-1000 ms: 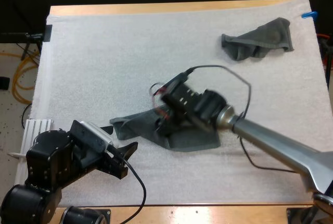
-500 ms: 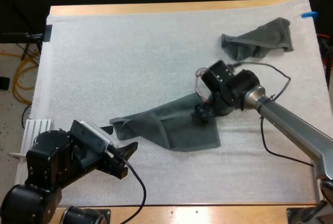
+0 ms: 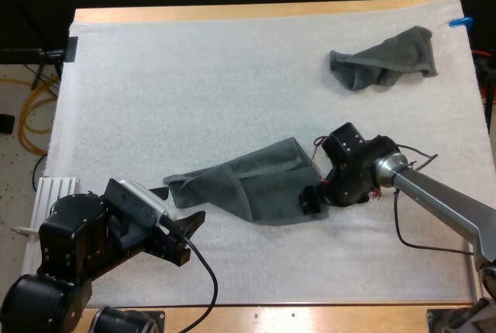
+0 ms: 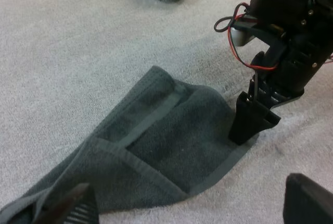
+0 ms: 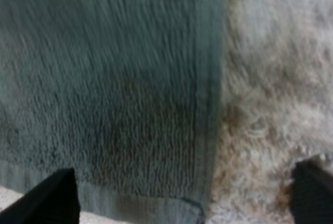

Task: Pick towel from pile fold and stack

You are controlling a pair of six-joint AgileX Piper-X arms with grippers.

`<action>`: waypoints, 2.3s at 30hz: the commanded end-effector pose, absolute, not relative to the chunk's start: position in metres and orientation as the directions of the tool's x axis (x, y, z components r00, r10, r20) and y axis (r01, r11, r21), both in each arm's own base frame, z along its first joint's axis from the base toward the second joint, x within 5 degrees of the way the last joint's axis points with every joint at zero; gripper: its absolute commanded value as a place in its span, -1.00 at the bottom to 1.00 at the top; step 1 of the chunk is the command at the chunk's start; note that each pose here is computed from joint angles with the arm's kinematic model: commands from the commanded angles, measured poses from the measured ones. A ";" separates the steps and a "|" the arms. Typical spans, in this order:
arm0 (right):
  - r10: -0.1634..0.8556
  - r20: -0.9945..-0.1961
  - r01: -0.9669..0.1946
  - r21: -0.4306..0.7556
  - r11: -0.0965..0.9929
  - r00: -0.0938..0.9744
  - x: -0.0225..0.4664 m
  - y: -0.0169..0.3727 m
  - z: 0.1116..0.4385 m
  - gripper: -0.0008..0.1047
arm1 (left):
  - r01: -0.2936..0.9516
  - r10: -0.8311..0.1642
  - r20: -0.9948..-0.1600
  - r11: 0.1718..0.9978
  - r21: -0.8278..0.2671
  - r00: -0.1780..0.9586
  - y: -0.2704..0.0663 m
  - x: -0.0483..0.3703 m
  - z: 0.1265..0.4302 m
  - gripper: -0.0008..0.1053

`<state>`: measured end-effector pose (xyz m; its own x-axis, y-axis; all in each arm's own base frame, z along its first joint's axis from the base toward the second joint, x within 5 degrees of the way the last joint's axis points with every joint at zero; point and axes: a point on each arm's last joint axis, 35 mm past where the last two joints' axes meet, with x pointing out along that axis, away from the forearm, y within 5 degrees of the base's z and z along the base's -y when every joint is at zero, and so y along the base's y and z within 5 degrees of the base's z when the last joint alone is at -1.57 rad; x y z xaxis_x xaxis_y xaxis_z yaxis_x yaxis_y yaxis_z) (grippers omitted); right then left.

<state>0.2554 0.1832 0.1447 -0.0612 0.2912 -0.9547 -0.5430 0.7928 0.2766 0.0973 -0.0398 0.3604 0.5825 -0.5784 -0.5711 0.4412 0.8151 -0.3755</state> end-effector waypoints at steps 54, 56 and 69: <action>0.308 -0.889 -0.563 0.071 0.823 0.339 0.222 0.160 0.186 -0.98 | 0.483 -0.691 -0.607 0.716 -0.504 0.393 -0.047 0.099 0.338 0.33; 0.305 -0.885 -0.559 0.064 0.827 0.351 0.223 0.161 0.188 -0.98 | 0.479 -0.692 -0.631 0.711 -0.515 0.350 -0.051 0.104 0.329 0.33; 0.273 -0.961 -0.485 0.262 0.834 -0.048 0.180 0.140 0.193 -0.98 | 0.434 -0.609 -0.701 0.781 -0.448 0.372 -0.073 0.159 0.306 0.33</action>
<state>0.1825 0.1407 0.1898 -0.0290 0.2721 -0.9618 -0.4876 0.8361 0.2513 0.1595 -0.0727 0.3031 0.3549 -0.6089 -0.7094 0.4310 0.7799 -0.4538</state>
